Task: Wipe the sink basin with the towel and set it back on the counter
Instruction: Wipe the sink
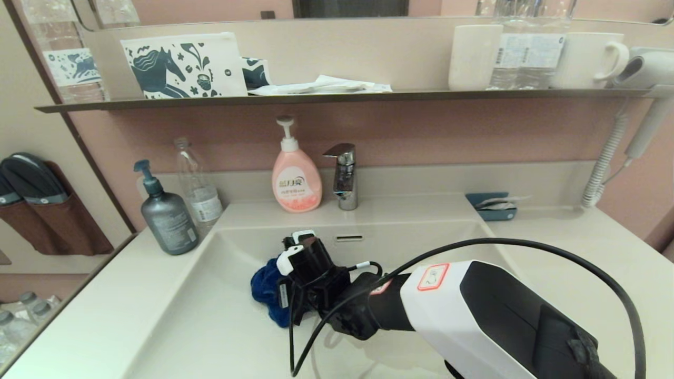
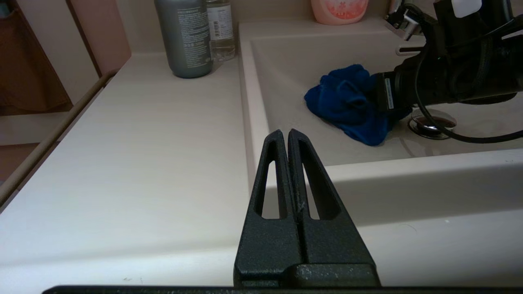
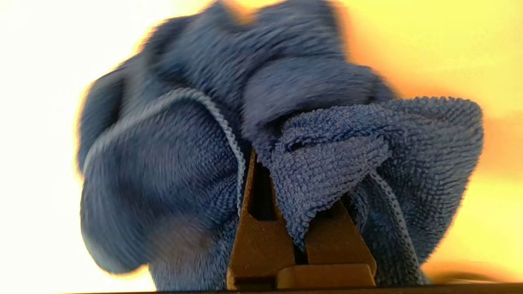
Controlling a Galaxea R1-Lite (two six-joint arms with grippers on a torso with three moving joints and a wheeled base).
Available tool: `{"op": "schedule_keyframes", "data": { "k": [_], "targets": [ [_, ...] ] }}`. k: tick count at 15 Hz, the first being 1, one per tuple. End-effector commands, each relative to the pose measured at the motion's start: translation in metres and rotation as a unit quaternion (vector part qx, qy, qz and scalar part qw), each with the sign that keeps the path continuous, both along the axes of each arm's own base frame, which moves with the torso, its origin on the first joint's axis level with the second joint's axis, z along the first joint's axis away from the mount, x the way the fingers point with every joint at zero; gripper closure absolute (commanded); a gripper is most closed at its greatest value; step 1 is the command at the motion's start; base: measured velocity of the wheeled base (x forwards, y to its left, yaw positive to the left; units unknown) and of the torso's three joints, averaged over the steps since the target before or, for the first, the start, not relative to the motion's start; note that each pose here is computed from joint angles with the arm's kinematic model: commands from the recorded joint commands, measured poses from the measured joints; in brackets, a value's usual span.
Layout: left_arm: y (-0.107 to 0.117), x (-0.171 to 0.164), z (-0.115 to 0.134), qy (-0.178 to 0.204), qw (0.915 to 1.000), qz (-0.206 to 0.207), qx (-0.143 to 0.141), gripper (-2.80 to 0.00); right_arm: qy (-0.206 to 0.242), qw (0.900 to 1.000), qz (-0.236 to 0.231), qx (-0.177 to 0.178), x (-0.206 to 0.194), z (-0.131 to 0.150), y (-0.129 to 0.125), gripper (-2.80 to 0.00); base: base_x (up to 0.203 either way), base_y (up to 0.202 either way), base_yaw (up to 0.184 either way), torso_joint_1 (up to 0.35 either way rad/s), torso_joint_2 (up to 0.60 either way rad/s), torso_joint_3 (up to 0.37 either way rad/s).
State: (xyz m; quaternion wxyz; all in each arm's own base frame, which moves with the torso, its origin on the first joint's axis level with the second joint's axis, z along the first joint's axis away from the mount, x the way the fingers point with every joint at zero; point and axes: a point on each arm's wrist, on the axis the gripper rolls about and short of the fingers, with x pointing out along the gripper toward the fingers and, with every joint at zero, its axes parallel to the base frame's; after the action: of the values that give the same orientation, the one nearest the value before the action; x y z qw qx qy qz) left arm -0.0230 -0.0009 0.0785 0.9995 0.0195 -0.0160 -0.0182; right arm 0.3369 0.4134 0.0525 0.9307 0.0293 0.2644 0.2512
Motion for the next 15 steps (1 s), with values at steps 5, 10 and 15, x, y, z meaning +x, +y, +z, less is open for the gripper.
{"op": "schedule_keyframes", "data": {
  "k": [5, 10, 15],
  "targets": [
    [0.000, 0.000, 0.000, 0.000, 1.0000, 0.000, 0.000, 0.00, -0.002, 0.987, -0.129, -0.100, 0.038, 0.013, -0.056, 0.00, 0.000, 0.000, 0.000, 0.000, 0.00, 0.000],
    [0.000, 0.000, 0.000, 0.000, 1.0000, 0.000, 0.000, 0.00, 0.027, 0.954, -0.215, -0.208, 0.053, 0.018, -0.113, 0.00, 0.000, 0.000, 0.000, 0.000, 0.00, 0.000],
    [0.000, 0.000, 0.000, 0.001, 1.0000, 0.000, 0.000, 0.00, 0.044, 0.933, -0.261, -0.245, 0.047, 0.038, -0.158, 0.00, 0.000, 0.000, 0.000, 0.000, 0.00, 0.000]
  ]
}}
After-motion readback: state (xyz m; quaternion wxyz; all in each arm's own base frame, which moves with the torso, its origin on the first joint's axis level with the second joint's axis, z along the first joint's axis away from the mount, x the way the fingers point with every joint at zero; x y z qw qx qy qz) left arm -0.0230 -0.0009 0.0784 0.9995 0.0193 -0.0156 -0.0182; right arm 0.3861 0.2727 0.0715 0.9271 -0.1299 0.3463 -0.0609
